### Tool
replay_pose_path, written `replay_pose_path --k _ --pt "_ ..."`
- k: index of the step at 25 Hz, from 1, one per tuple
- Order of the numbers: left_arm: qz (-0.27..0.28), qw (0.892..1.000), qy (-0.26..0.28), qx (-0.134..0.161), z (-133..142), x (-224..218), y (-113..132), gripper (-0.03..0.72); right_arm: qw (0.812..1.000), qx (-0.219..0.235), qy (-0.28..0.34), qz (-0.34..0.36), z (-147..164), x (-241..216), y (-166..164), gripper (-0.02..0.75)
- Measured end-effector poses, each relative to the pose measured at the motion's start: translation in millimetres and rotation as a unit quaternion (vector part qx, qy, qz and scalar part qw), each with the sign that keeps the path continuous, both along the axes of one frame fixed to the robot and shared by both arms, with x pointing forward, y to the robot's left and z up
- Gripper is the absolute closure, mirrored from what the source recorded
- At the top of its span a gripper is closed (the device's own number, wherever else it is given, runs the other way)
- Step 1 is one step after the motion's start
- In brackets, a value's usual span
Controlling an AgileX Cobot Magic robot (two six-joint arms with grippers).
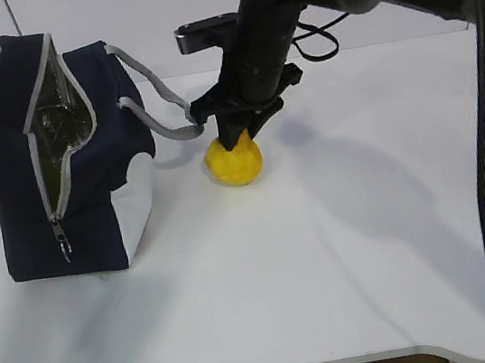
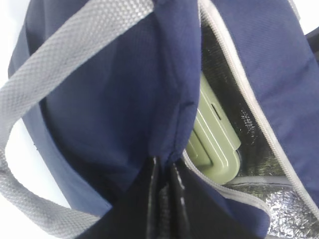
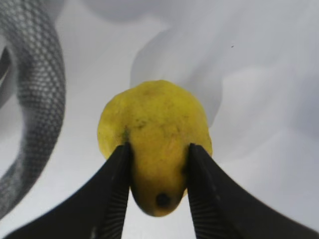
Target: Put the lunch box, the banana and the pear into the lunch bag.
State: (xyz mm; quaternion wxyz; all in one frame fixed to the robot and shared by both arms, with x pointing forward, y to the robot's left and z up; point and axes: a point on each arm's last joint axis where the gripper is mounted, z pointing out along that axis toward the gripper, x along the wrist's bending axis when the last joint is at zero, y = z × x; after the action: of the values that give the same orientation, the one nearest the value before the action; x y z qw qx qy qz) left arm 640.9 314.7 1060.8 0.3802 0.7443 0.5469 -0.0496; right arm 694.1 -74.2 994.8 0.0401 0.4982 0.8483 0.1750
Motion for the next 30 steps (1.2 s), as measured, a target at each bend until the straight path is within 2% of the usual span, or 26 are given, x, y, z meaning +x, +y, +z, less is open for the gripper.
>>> replay_pose_path --k 9,16,21,24,27,30 --pt "0.0 1.0 0.0 0.0 0 0 0 0.676 1.0 -0.008 -0.024 0.004 32 -3 -5 0.446" --pt "0.002 1.0 -0.002 -0.01 1 0 -1 0.676 0.995 -0.019 -0.096 0.0 95 -20 -20 0.447" --pt "0.005 0.999 -0.009 -0.052 7 2 -10 0.676 0.993 0.015 -0.116 0.001 128 -35 -22 0.447" --pt "-0.004 0.997 -0.013 -0.081 11 4 -26 0.676 0.993 0.051 -0.11 0.005 132 -38 -17 0.447" --pt "-0.022 0.995 -0.011 -0.095 11 4 -44 0.676 0.991 0.078 -0.106 0.007 134 -39 -13 0.448" --pt "-0.036 0.995 -0.009 -0.097 10 3 -55 0.676 0.99 0.092 -0.11 0.007 135 -38 -11 0.448"
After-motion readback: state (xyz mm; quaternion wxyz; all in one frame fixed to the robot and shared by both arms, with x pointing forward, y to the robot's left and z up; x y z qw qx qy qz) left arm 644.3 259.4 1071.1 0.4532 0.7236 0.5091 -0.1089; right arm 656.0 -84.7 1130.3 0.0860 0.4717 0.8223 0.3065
